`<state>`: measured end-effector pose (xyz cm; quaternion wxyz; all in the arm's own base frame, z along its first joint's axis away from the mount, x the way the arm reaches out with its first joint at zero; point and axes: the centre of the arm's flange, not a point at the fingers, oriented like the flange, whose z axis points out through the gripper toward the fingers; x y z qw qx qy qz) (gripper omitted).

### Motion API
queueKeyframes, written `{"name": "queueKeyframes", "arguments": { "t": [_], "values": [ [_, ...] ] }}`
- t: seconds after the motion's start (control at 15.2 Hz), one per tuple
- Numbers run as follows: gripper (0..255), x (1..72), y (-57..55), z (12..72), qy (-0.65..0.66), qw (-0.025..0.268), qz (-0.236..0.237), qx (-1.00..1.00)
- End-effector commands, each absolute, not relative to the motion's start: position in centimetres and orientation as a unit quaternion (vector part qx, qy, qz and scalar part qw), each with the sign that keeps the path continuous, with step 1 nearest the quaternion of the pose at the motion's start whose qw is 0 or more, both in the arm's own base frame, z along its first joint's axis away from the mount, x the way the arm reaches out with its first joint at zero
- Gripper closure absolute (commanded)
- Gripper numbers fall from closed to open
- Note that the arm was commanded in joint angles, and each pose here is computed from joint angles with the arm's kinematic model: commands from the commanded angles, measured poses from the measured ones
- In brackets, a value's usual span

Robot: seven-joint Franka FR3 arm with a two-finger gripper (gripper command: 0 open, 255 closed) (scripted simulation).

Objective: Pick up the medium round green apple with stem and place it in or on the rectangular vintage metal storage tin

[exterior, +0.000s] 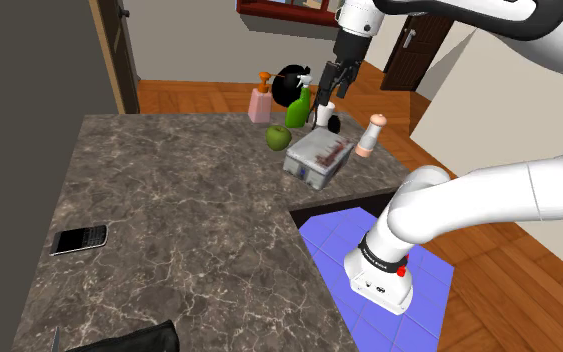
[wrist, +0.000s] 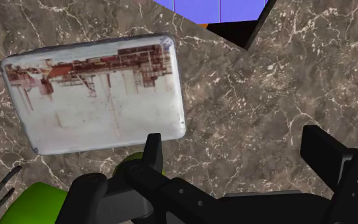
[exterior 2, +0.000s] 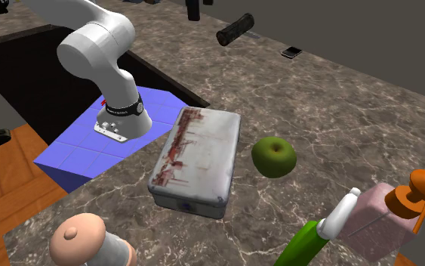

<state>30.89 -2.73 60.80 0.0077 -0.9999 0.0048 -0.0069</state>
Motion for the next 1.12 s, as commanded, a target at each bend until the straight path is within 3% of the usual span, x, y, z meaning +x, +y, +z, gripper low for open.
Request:
{"name": "queueKeyframes", "arguments": {
  "t": [0.0,1.06],
  "values": [
    [0,30.9,-2.7,60.8,0.005,0.008,-0.007,-1.0],
    [0,45.6,-6.8,48.0,0.258,-0.04,-0.046,-0.964]
  ]
}}
